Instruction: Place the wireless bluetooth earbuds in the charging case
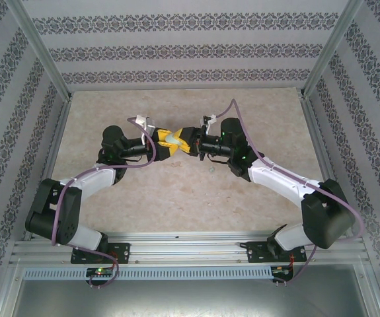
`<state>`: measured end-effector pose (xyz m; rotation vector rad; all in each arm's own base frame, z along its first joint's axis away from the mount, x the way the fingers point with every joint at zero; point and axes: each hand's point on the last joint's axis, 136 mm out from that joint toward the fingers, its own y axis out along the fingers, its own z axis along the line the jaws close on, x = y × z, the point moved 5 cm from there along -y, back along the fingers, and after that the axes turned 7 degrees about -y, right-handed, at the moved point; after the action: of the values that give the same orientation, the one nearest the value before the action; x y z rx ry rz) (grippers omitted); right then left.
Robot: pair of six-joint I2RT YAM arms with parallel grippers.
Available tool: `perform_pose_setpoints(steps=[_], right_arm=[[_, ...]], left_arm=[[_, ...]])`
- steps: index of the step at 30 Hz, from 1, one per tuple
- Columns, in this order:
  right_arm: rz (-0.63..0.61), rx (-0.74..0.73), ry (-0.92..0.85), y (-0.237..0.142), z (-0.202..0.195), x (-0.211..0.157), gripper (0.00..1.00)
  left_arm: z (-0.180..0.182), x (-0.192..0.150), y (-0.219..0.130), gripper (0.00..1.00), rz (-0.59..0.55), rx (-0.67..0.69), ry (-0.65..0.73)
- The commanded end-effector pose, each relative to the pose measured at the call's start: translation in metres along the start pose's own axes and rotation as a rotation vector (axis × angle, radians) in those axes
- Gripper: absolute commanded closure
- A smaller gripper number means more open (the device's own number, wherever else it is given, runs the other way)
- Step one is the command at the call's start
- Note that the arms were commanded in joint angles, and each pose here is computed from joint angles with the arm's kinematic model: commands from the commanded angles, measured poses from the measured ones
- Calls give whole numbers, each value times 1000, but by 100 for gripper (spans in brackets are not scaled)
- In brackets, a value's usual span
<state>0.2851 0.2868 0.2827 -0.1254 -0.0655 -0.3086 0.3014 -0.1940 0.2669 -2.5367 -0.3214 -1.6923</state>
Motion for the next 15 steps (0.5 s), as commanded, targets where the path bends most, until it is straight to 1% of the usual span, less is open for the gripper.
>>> perform_pose_setpoints(steps=[1, 5, 8, 11, 13, 15], right_arm=[[5, 62, -31, -4, 17, -2, 82], [8, 65, -35, -4, 18, -3, 82], [9, 63, -32, -4, 17, -3, 82], [17, 56, -30, -4, 14, -5, 80], [19, 54, -30, -4, 13, -5, 75], [22, 44, -29, -4, 11, -6, 63]], left_arm=[[-4, 5, -5, 48, -19, -4, 34], [-5, 4, -6, 47, -12, -1, 33], [-6, 6, -7, 53, -13, -3, 38], [-7, 10, -6, 62, -17, -8, 42], [-8, 12, -7, 67, -19, -11, 43], [-10, 14, -7, 72, -19, -18, 44]])
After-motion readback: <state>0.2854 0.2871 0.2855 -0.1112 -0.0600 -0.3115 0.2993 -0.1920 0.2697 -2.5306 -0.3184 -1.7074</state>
